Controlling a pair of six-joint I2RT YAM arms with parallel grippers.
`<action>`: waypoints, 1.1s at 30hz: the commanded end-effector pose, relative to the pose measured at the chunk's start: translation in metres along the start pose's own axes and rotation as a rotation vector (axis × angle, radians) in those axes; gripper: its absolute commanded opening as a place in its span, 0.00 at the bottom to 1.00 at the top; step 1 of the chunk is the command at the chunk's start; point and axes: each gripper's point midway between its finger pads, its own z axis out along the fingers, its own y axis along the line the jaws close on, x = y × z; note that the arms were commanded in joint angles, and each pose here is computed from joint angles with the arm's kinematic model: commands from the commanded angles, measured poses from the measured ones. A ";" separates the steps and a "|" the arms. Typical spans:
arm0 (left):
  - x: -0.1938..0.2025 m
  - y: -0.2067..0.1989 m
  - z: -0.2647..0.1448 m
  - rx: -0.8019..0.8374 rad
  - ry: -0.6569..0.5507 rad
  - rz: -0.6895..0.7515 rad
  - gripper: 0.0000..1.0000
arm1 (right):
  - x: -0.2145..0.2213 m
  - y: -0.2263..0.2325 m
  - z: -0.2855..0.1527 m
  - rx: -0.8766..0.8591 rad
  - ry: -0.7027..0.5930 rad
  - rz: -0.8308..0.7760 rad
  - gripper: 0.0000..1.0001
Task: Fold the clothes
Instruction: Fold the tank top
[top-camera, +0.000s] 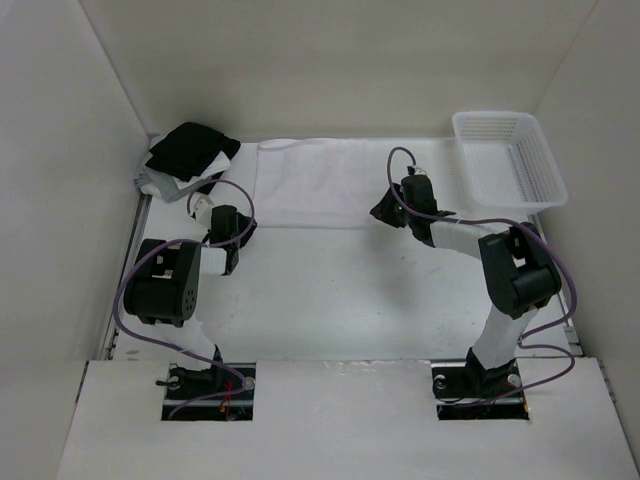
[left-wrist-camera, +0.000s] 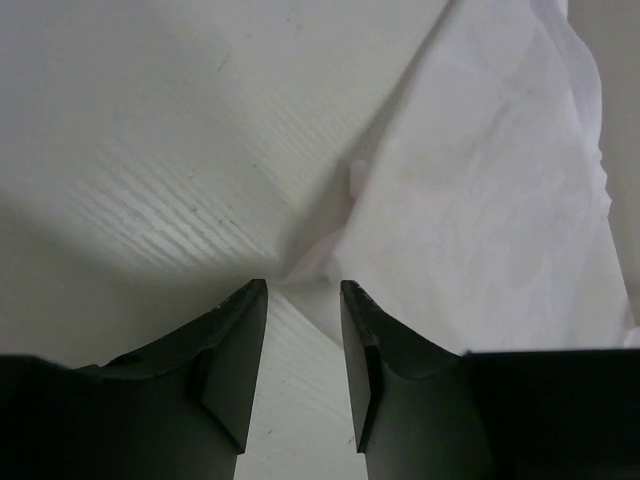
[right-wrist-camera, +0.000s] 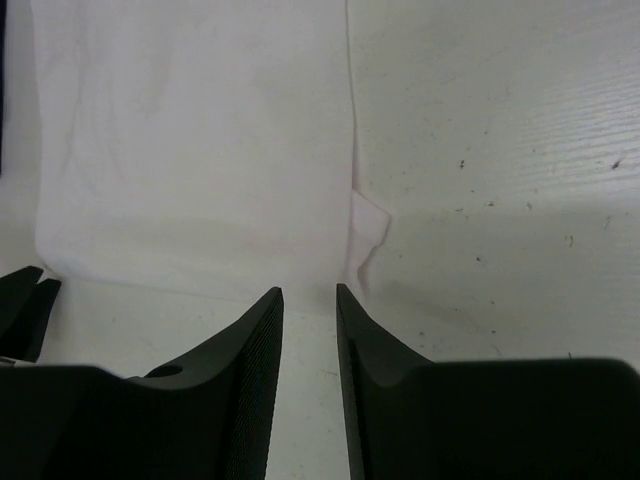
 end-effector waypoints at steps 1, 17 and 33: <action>-0.008 -0.022 0.011 0.068 -0.014 -0.041 0.30 | -0.014 0.011 0.006 -0.061 -0.048 0.029 0.34; -0.012 -0.009 0.007 0.022 -0.045 -0.048 0.05 | 0.024 -0.016 0.015 -0.001 0.027 0.099 0.40; -0.010 -0.005 0.005 0.015 -0.048 -0.054 0.04 | 0.039 -0.014 0.014 -0.028 0.103 0.159 0.36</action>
